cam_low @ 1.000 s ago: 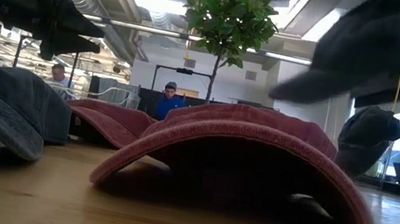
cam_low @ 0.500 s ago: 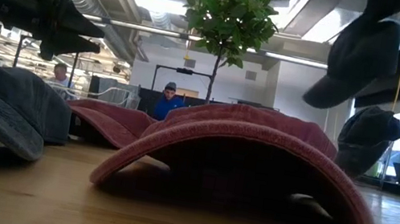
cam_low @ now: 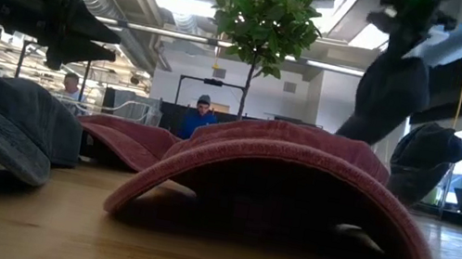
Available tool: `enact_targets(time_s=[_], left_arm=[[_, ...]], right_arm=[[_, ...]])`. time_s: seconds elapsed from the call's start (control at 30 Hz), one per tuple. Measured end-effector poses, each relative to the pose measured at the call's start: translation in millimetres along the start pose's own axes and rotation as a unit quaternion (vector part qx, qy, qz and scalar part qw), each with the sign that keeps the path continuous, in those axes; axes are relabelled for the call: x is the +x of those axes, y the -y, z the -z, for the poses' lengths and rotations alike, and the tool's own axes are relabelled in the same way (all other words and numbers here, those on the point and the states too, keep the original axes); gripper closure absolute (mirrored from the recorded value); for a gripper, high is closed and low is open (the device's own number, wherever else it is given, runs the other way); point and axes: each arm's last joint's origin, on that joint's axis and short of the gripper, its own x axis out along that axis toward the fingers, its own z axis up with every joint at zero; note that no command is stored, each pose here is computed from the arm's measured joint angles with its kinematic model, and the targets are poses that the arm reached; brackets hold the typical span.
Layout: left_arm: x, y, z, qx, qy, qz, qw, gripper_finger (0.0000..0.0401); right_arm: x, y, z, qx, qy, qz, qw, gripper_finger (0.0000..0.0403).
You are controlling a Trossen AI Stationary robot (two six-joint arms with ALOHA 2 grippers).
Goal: Pick & Place hat
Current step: Put the right black cap into the right transparent bin, then put the top left red cap into the left transparent bin
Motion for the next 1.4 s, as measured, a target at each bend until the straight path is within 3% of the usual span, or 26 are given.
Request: enact_targets(time_s=[0.4,0.67,0.9,1.2,1.4], left_arm=[[0.0,0.0,0.0,0.0,0.0,0.0,1.0,0.0187],[0.0,0.0,0.0,0.0,0.0,0.0,1.0,0.0187],[0.0,0.0,0.1,0.0,0.0,0.0,1.0,0.0187],[0.0,0.5,-1.4,-0.003,0.007,0.003,1.0,0.0187],[-0.7,4.5,-10.4,-0.02,0.049,0.033,0.998,0.0187]], right_arm=[[71.8,-24.0,18.1,-0.015,-0.122,0.048,0.991,0.0355],[100.8,-21.8,38.8,-0.045,-0.177,0.082,0.98,0.035],[102.4,-21.6,42.2,-0.064,-0.178,0.089,0.978,0.0313],[81.8,-5.1,25.8,-0.052,-0.132,0.135,0.981,0.0215],[44.6,9.8,1.1,0.006,-0.076,0.08,0.994,0.0198]])
